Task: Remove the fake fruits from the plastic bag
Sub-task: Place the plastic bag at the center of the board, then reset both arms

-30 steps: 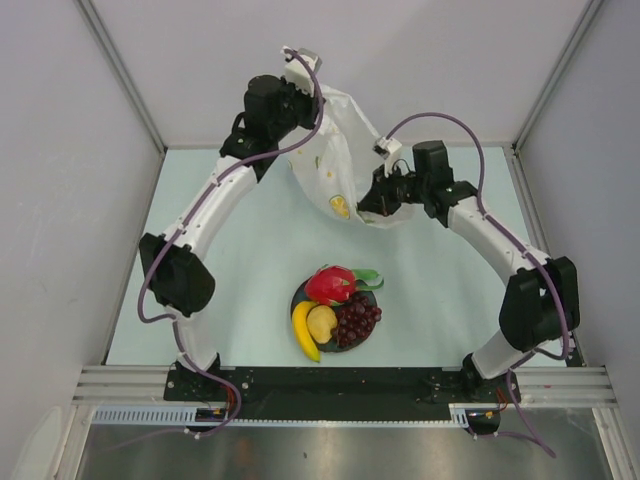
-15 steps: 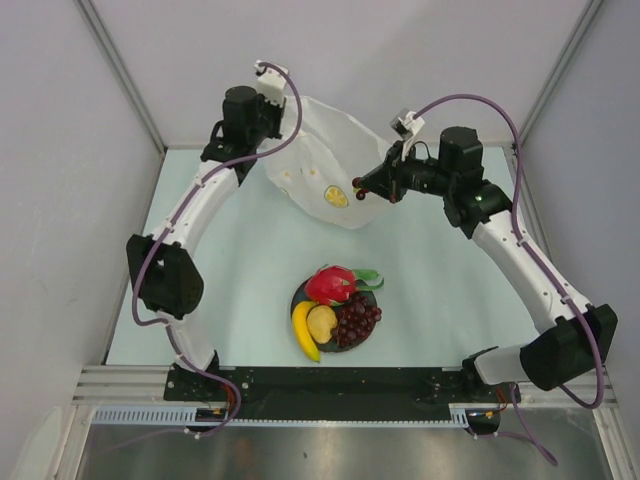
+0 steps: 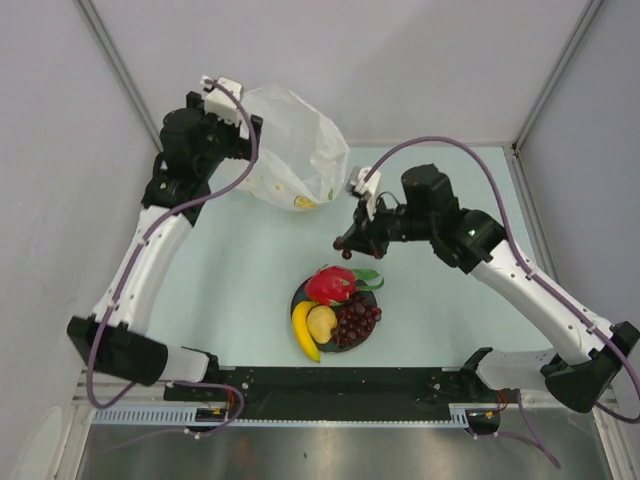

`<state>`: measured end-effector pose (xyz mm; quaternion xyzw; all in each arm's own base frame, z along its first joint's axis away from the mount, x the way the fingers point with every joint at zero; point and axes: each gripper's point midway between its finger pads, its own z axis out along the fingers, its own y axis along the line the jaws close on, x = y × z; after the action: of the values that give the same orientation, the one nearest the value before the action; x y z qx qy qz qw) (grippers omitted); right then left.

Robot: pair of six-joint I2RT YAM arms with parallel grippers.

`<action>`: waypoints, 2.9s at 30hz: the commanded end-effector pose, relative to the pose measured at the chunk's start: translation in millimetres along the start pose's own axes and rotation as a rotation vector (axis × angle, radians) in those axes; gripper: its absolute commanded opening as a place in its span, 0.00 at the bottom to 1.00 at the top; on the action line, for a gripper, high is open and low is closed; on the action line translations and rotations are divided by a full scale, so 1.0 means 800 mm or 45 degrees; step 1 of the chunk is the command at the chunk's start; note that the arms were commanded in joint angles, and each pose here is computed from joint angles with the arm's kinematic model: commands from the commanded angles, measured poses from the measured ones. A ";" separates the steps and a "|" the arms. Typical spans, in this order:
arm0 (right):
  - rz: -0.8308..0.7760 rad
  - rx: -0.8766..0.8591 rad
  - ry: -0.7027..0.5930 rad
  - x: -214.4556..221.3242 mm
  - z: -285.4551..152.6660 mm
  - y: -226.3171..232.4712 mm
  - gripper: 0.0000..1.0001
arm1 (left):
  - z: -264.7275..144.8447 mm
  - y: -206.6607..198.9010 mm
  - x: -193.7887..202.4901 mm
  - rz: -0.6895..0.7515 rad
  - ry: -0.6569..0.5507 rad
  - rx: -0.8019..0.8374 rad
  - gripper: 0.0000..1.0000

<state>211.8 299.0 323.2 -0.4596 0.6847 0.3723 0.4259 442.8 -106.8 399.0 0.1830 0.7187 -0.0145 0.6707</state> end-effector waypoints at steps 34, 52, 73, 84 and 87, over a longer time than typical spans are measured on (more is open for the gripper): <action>-0.612 -0.139 0.637 0.209 0.112 0.078 0.00 | -0.258 -0.028 0.105 -0.181 0.021 0.102 1.00; -0.611 -0.018 0.587 0.193 0.109 0.071 0.42 | -0.253 -0.022 0.102 -0.216 0.005 0.071 1.00; 0.180 0.955 0.259 0.143 -0.110 -0.204 0.59 | -0.234 -0.024 0.214 -0.252 0.271 0.025 1.00; 0.373 1.267 0.132 0.155 -0.161 -0.213 1.00 | -0.207 -0.039 0.156 -0.222 -0.024 0.173 1.00; 0.351 1.284 0.117 0.147 -0.155 -0.216 1.00 | -0.190 -0.035 0.154 -0.088 -0.126 0.193 1.00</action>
<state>310.8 96.2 226.3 -0.1481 0.8621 0.0341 0.4834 268.1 -54.9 266.1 0.1570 0.7504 -0.1098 0.6326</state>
